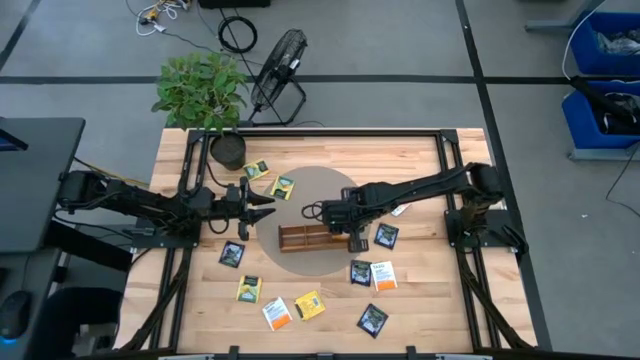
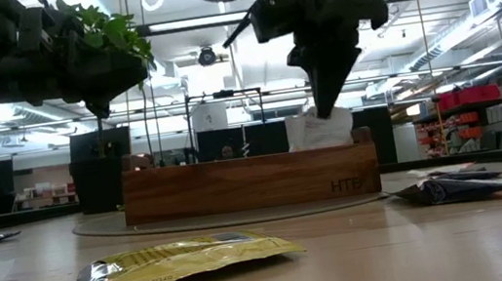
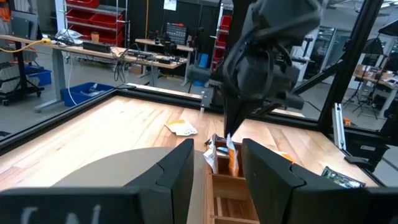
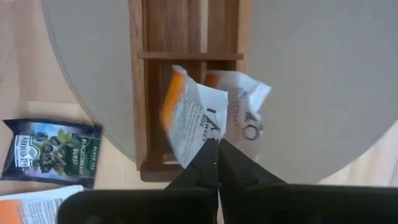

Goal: Pick & Place Tea
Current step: Put the white tea bag into the right section of the wooden organizer

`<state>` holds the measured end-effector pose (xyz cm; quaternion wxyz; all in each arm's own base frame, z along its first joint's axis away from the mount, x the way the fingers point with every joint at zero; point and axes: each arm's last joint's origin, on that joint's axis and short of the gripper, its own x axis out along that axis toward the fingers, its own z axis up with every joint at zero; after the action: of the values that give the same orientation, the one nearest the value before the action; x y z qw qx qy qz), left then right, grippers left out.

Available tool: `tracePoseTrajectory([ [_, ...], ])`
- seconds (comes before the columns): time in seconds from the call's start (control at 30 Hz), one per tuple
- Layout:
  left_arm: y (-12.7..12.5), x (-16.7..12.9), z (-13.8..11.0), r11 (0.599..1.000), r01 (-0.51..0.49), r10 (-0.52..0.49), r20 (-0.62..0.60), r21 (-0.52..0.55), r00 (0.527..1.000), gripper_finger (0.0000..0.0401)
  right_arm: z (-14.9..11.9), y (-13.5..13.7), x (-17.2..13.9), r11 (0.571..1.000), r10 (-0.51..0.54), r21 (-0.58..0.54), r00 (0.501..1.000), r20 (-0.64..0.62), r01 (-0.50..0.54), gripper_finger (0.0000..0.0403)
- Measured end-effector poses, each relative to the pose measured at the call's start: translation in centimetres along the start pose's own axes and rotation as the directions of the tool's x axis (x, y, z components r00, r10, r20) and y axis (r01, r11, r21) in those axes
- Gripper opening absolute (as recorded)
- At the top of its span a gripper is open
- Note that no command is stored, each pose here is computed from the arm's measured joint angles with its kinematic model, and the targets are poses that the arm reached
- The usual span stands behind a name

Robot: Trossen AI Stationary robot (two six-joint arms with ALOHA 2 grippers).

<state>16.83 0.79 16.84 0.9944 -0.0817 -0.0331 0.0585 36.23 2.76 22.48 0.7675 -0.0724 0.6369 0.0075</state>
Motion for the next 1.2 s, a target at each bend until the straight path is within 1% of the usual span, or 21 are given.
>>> tracePoseTrajectory([
  [0.27,0.0,0.0,0.0,1.000,0.000,0.000,-0.001,-0.001,1.000,0.0140,0.4,-0.1,0.0,1.000,-0.003,0.001,0.999,0.039,0.003,0.0000],
  [0.43,0.0,0.0,-0.1,1.000,0.000,0.000,-0.007,-0.001,1.000,0.0140,0.2,-0.2,0.5,0.999,-0.038,-0.005,0.999,0.034,0.038,0.0000],
  [0.53,0.0,0.0,-0.1,1.000,0.000,0.000,-0.007,-0.002,1.000,0.0140,0.2,-0.2,0.5,0.999,-0.034,-0.005,0.999,0.039,0.034,0.0012],
  [0.7,0.0,0.0,-0.1,1.000,0.000,0.000,-0.008,-0.002,1.000,0.0140,0.4,-0.2,0.5,0.999,-0.031,-0.008,0.998,0.060,0.031,0.0058],
  [0.9,0.0,0.0,-0.1,1.000,0.000,0.000,-0.008,-0.009,1.000,0.0140,0.4,-0.2,0.4,0.999,-0.031,-0.010,0.998,0.061,0.032,0.0141],
  [1.0,0.0,0.0,-0.1,1.000,-0.001,0.000,-0.007,-0.009,1.000,0.0140,0.2,-0.4,-0.5,0.999,-0.037,-0.009,0.996,0.085,0.038,0.0176],
  [1.1,0.0,0.0,-0.1,1.000,-0.001,0.001,-0.007,-0.008,1.000,0.0140,0.0,-0.6,-1.9,0.996,-0.084,0.003,0.988,0.128,0.084,0.0195],
  [1.2,0.0,0.0,-0.1,1.000,0.000,0.000,-0.007,-0.008,1.000,0.0140,-0.4,-0.7,-3.6,0.994,-0.107,0.026,0.980,0.169,0.104,0.0198],
])
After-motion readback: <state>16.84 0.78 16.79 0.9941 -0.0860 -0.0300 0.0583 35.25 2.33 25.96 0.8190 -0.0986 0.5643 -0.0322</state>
